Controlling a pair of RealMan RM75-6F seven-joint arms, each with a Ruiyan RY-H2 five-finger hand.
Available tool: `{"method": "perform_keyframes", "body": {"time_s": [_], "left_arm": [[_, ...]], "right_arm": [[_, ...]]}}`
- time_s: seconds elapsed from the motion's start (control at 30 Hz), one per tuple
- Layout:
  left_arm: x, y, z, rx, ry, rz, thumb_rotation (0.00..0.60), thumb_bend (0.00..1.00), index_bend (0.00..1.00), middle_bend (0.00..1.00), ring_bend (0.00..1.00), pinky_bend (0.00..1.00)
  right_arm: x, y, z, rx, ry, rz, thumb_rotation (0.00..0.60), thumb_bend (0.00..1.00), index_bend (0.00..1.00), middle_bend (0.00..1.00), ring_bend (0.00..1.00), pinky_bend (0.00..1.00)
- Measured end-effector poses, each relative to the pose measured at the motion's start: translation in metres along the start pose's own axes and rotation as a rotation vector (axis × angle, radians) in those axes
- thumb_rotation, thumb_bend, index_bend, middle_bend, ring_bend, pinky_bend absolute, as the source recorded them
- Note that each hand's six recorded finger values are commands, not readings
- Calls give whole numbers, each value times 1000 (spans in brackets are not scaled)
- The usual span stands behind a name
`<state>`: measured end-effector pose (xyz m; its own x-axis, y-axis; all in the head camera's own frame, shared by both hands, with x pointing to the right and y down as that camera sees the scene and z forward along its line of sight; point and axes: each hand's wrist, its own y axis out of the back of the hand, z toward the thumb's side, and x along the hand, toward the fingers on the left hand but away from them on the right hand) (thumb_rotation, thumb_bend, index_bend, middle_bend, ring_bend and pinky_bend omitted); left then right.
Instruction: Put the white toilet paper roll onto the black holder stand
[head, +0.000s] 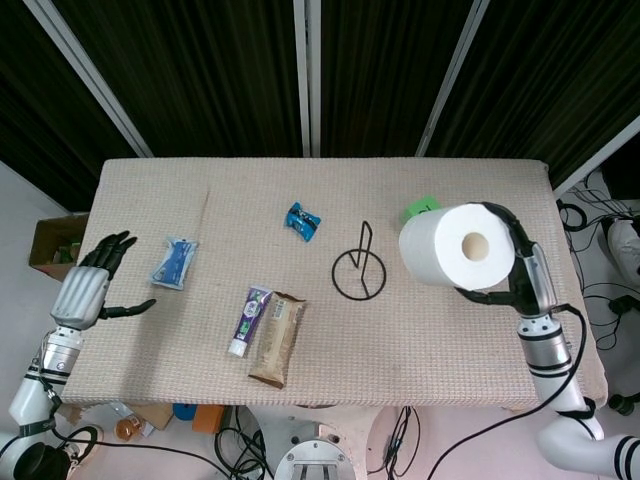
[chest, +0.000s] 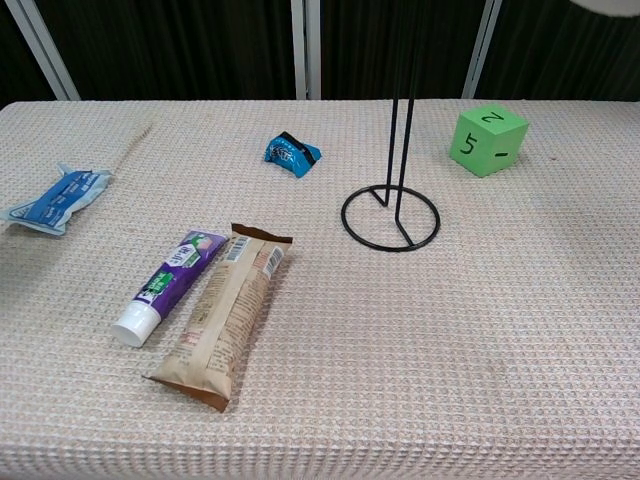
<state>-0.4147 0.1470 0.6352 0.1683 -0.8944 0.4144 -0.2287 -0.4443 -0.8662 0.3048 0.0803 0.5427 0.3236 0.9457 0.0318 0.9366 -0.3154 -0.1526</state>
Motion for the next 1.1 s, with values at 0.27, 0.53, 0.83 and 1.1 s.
{"method": "perform_keyframes", "body": {"time_s": [0.27, 0.53, 0.83, 1.1], "left_arm": [[1, -1, -2, -4, 4, -7, 202, 0, 69, 21, 32, 209], [0, 0, -7, -15, 10, -8, 200, 0, 69, 21, 32, 209], [0, 1, -6, -27, 4, -13, 198, 0, 69, 21, 32, 209], [1, -2, -8, -27, 10, -21, 196, 0, 69, 21, 32, 209]], "right_arm": [[-56, -32, 15, 9, -57, 26, 600, 103, 243, 277, 272, 350], [-78, -70, 3, 5, -221, 107, 600, 108, 237, 259, 266, 338], [-83, -90, 1, 11, -252, 152, 600, 109, 234, 251, 265, 337], [-85, -85, -4, 20, -258, 122, 600, 109, 233, 246, 265, 337]]}}
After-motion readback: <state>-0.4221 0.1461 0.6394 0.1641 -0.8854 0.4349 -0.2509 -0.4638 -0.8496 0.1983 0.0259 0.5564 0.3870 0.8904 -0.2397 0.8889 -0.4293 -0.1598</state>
